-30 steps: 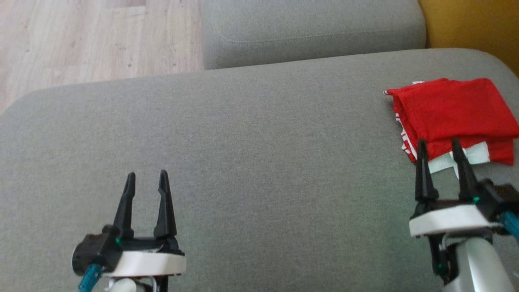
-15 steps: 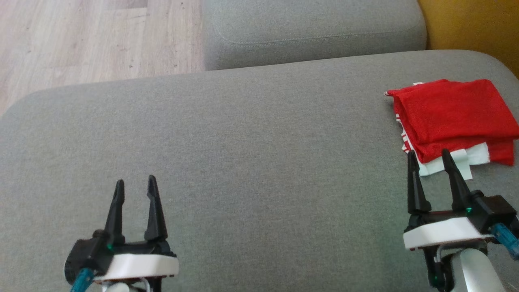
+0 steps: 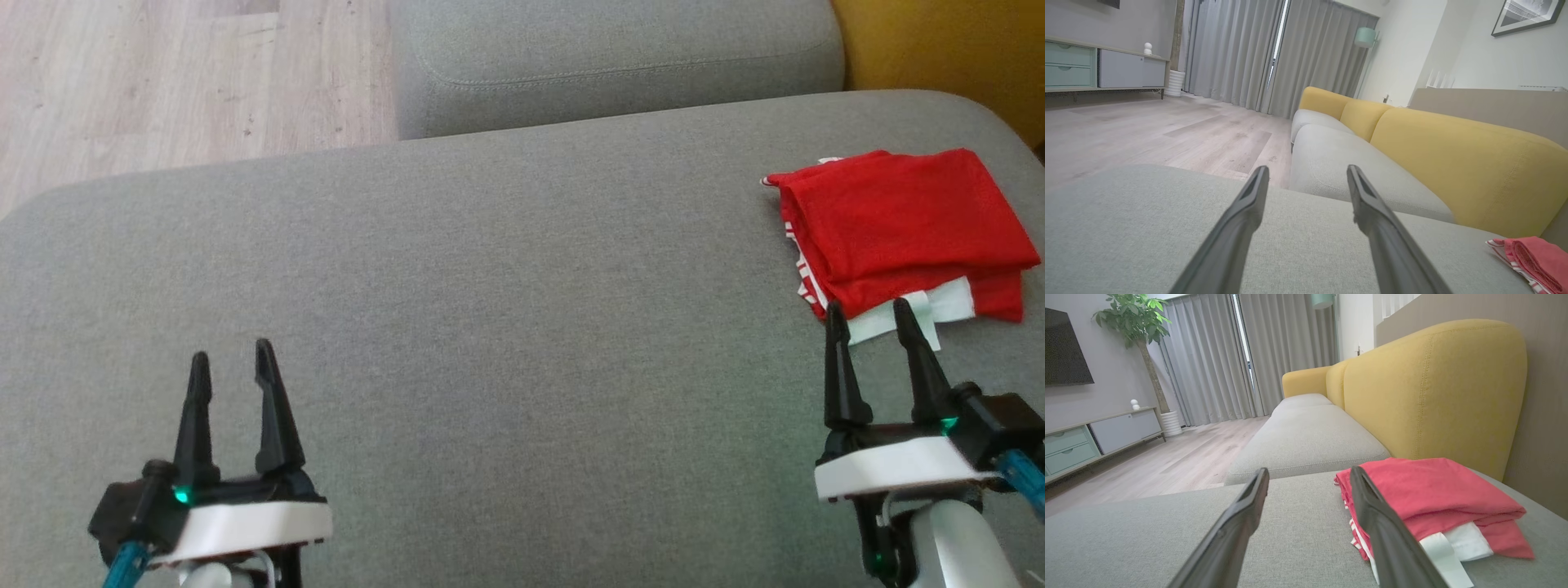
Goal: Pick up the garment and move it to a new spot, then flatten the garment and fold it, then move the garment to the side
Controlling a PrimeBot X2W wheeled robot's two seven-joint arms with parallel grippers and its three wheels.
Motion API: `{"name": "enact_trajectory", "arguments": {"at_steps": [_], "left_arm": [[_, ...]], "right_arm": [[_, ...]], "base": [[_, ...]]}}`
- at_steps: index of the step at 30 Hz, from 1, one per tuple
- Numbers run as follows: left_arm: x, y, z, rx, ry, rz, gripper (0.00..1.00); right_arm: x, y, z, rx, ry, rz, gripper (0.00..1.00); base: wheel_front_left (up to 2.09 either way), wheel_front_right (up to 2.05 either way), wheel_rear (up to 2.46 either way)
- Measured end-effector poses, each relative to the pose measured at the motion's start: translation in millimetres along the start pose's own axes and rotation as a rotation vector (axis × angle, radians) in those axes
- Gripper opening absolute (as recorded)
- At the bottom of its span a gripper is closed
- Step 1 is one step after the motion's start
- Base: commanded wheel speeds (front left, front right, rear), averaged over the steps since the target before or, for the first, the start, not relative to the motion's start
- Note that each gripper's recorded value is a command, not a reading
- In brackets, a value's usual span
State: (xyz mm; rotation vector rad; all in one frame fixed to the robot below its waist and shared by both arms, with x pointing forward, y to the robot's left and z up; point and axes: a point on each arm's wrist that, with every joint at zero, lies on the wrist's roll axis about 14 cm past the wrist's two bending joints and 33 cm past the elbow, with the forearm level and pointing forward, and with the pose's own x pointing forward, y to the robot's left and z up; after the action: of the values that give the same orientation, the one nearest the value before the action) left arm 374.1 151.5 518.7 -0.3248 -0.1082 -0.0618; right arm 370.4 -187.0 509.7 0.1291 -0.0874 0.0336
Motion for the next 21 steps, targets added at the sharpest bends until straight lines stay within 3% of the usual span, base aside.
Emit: {"name": "enact_trajectory", "arguments": {"at_steps": [1,2,7,21], "left_arm": [[0.5,0.1,1.6,0.001,-0.005,0.003,1.00],[0.0,0.3,-0.9,0.001,0.003,0.004,0.00],[-16.1,11.2,-31.8,-0.010,0.108,0.043,0.00],[-19.1,18.3,-37.8,-0.148,0.141,0.087,0.00]], "right_arm": [[-0.1,-0.2,0.1,0.002,0.000,-0.001,1.00],[-0.9,-0.6,-2.8,0.003,0.009,-0.003,0.00],[-17.9,-5.7,-35.0,0.026,0.113,-0.026,0.00],[-18.2,-11.9,-38.4,0.181,0.133,-0.075,0.00]], "base": [[0.00,0.00,0.00],[0.00,0.00,0.00],[0.00,0.00,0.00],[0.00,0.00,0.00]]}}
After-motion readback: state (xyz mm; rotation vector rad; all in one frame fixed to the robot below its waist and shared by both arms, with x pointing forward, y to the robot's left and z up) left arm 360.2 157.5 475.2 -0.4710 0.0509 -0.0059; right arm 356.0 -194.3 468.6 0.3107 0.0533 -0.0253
